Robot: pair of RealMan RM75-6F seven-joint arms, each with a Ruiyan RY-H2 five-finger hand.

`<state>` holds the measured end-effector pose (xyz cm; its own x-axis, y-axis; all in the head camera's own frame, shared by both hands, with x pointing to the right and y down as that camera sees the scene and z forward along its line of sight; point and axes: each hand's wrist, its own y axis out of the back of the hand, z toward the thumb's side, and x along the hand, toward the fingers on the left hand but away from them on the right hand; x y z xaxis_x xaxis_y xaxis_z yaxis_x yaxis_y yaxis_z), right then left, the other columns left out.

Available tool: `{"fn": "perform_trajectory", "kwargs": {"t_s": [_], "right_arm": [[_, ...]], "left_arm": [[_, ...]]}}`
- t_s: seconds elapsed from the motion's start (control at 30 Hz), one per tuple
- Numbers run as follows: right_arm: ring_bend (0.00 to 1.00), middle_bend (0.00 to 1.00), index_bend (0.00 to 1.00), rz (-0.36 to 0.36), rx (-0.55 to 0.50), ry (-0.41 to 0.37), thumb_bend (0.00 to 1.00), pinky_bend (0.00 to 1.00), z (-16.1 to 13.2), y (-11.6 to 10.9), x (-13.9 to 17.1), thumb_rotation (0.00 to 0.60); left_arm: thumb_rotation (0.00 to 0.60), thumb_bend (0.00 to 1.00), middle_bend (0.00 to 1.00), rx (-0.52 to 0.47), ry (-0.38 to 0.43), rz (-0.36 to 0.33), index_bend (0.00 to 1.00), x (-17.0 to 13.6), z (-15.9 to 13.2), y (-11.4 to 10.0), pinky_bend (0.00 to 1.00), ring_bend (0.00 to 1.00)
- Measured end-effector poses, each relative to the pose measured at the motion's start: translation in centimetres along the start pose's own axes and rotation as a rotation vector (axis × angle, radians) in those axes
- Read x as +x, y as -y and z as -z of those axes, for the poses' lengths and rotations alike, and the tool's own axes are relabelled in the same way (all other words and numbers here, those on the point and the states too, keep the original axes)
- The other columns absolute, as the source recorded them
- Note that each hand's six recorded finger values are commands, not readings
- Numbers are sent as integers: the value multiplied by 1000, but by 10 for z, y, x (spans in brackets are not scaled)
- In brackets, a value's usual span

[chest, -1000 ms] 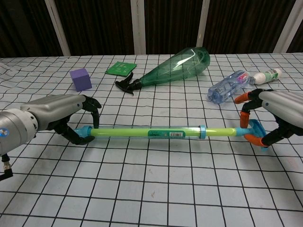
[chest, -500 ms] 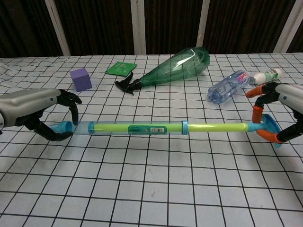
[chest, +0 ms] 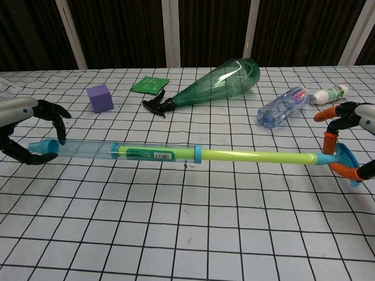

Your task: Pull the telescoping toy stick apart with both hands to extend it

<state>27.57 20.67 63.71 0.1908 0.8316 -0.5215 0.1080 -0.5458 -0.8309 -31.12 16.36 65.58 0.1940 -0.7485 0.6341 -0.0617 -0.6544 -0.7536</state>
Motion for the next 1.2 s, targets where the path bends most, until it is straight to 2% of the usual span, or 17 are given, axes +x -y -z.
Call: {"fn": "perform_trajectory", "kwargs": {"t_s": [0.3,0.77,0.93,1.2], "right_arm": [[0,168,631,4,6,-4,455,0,4,-6,12,600],[0,168,631,-1,8,-8,455,0,12,-12,29,600],[0,168,631,0,1,-6,456,0,12,-12,28,600],[0,168,631,-9,3,19,455,0,19,-9,26,600]], "left_arm": [[600,571,107,-22,-40,-9,562,-19,25,-4,0,0],[600,572,107,-107,-76,-49,564,-49,32,-10,0,0],[600,575,107,-111,-97,-68,569,-50,40,-8,0,0],[600,575,107,-118,-126,-49,569,-47,51,3,0,0]]}}
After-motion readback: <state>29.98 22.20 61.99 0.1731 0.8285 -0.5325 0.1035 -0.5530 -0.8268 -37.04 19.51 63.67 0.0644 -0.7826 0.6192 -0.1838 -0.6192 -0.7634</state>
